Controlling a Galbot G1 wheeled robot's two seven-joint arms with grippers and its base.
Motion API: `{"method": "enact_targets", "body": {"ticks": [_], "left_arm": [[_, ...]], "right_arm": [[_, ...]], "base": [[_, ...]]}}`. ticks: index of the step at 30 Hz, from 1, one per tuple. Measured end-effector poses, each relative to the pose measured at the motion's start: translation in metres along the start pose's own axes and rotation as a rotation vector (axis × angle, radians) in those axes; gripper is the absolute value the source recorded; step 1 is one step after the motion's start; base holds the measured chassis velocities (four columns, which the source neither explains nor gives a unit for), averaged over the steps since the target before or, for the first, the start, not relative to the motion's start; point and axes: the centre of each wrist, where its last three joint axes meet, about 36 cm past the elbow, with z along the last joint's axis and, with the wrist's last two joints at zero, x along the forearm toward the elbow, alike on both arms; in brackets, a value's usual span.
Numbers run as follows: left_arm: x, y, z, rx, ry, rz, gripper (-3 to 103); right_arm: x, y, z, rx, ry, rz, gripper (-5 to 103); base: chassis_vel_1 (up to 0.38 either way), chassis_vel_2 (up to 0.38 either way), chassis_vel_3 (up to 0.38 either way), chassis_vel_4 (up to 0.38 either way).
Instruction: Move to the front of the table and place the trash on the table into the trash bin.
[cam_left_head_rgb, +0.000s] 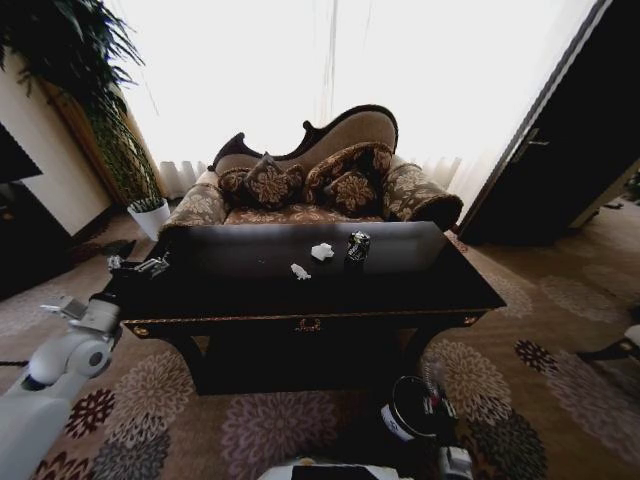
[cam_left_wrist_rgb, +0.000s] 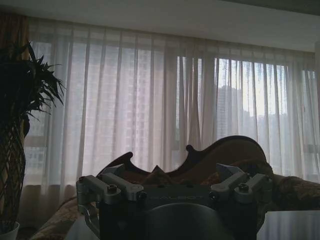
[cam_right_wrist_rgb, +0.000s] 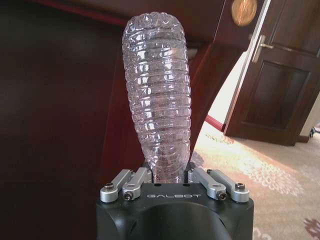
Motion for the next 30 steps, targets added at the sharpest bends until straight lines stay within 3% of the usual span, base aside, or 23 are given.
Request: {"method": "enact_targets", "body": {"ticks": [15, 27, 29, 30], "left_arm": [[0.0, 0.0, 0.0, 0.0, 0.0, 0.0, 100], [0.0, 0.0, 0.0, 0.0, 0.0, 0.0, 100], [0.0, 0.0, 0.0, 0.0, 0.0, 0.0, 100], [0.0, 0.0, 0.0, 0.0, 0.0, 0.0, 100]], "right_arm": [[-0.056, 0.0, 0.057, -0.01, 0.114, 0.052, 26], [-0.045, -0.01, 0.077, -0.015, 0.15, 0.089, 24], [-0.04, -0.012, 0.079, -0.014, 0.155, 0.092, 34], [-0.04, -0.012, 0.079, -0.014, 0.155, 0.092, 34]], "base": [[0.0, 0.0, 0.0, 0.0], [0.0, 0.0, 0.0, 0.0], [0.0, 0.0, 0.0, 0.0], [0.0, 0.0, 0.0, 0.0]]}}
